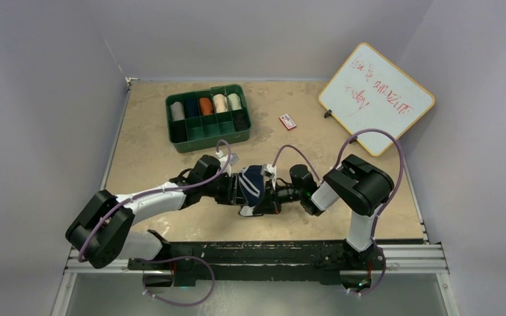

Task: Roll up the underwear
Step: Roll the underwear to the center of the board.

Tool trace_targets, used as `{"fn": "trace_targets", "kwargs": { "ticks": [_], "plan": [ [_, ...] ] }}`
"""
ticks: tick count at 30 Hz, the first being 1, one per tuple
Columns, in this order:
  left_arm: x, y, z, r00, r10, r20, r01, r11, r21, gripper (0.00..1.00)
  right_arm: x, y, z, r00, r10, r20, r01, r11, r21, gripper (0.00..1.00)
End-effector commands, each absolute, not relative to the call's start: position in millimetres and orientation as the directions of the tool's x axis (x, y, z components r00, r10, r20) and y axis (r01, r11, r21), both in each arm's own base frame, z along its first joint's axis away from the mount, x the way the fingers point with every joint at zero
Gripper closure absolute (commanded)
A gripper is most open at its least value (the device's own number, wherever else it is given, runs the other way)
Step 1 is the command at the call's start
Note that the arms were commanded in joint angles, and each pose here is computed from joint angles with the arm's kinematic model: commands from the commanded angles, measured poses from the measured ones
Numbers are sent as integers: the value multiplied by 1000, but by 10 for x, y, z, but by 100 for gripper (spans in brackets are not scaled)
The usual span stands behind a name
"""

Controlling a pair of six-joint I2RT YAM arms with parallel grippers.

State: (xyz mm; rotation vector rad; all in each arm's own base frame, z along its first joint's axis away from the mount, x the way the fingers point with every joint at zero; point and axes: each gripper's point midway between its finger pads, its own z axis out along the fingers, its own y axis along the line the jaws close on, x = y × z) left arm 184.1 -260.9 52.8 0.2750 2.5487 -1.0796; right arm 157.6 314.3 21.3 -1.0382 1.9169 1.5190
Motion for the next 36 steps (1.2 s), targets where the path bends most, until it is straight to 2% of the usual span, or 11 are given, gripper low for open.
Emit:
{"fn": "trace_targets", "kwargs": {
  "ticks": [1, 10, 16, 31, 36],
  "plan": [
    [1859, -2561, 608, -903, 4, -431, 320, 674, -665, 62, 1647, 3165, 289, -685, -189, -703, -727, 114, 677, 100],
    [1711, -2523, 560, -894, 28, -446, 359, 639, -680, 60, 1751, 3125, 276, -797, -124, -591, -604, 134, 785, 100],
    [1820, -2556, 533, -880, 16, -474, 372, 645, -668, 59, 1810, 3097, 170, -848, -133, -514, -530, 173, 830, 100],
    [2027, -2604, 260, -902, -94, -421, 262, 655, -709, 59, 1835, 2971, 9, -885, -116, -452, -466, 213, 859, 100],
    [2027, -2602, 189, -911, -110, -398, 243, 637, -732, 65, 1837, 2943, -17, -893, -109, -437, -451, 214, 867, 99]
  ]
}}
